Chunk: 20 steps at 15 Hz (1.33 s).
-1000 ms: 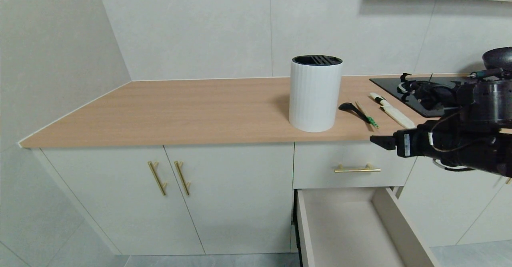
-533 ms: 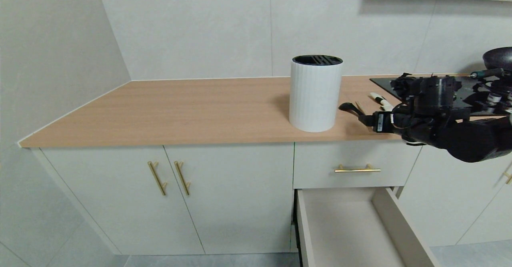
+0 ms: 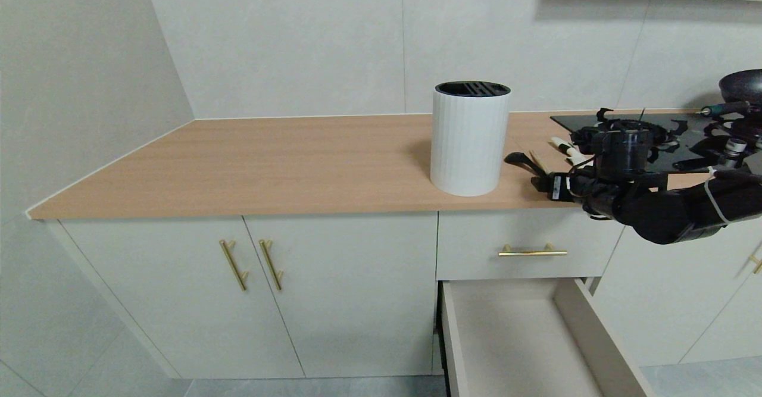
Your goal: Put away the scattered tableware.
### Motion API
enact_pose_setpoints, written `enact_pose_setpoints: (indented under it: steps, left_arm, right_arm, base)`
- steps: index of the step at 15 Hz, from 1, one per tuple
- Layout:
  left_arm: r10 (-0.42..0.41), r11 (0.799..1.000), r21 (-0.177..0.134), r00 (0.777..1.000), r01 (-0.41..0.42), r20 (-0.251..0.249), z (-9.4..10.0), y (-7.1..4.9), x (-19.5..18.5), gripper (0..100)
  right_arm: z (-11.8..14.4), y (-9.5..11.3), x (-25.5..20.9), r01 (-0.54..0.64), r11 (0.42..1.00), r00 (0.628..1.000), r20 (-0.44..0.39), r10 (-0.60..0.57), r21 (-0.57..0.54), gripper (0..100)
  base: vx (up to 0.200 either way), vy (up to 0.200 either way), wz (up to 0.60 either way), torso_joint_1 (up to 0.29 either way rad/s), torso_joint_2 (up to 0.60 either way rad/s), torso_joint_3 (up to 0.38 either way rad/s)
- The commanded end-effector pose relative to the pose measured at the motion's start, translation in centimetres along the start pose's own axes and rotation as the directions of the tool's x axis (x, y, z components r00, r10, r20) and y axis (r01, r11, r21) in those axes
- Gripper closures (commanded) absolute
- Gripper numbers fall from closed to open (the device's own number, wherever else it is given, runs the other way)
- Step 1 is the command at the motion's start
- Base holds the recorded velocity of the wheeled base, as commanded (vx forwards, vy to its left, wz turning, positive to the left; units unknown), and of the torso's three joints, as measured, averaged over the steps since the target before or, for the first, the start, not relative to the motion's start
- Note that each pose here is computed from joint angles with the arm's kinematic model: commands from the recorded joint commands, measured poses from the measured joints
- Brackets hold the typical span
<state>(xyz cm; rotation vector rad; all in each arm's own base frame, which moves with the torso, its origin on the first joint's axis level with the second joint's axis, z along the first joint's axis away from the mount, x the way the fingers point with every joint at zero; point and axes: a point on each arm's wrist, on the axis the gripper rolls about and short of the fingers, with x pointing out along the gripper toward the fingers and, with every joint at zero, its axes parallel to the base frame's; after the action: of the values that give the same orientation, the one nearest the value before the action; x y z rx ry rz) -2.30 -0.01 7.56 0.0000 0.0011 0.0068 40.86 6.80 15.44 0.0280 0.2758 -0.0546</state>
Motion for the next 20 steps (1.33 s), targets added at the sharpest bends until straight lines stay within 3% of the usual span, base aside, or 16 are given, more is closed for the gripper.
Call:
enact_pose_setpoints:
  steps: [1,4,5,15,18,20]
  left_arm:
    - [0.001,1.0,0.0,1.0,-0.001,0.0,0.0,0.0,0.0,0]
    - [-0.001,1.0,0.0,1.0,0.001,0.0,0.0,0.0,0.0,0]
    - [-0.001,1.0,0.0,1.0,0.001,0.0,0.0,0.0,0.0,0]
    - [-0.001,1.0,0.0,1.0,0.001,0.0,0.0,0.0,0.0,0]
    - [0.001,1.0,0.0,1.0,-0.001,0.0,0.0,0.0,0.0,0]
    - [0.001,1.0,0.0,1.0,-0.001,0.0,0.0,0.0,0.0,0]
  right_arm:
    - [-0.2,-0.1,0.2,0.002,1.0,1.0,-0.012,-0.002,-0.002,0]
    - [-0.3,-0.1,0.3,0.005,1.0,1.0,-0.024,-0.005,-0.005,0]
    - [-0.4,-0.2,0.4,0.007,1.0,0.999,-0.033,-0.007,-0.006,100]
    - [1.0,-0.6,-0.7,0.019,1.0,1.0,0.002,-0.019,0.005,100]
    - [2.6,-1.4,-4.0,0.023,1.0,0.999,0.038,-0.024,0.018,100]
    - [3.4,-2.1,-8.5,0.016,1.0,0.998,0.065,-0.017,0.025,100]
  base:
    - [0.0,0.0,0.0,0.0,0.0,0.0]
    - [0.0,0.0,0.0,0.0,0.0,0.0]
    - [0.0,0.0,0.0,0.0,0.0,0.0]
    - [0.0,0.0,0.0,0.0,0.0,0.0]
    - [0.0,0.0,0.0,0.0,0.0,0.0]
    - [0.0,0.0,0.0,0.0,0.0,0.0]
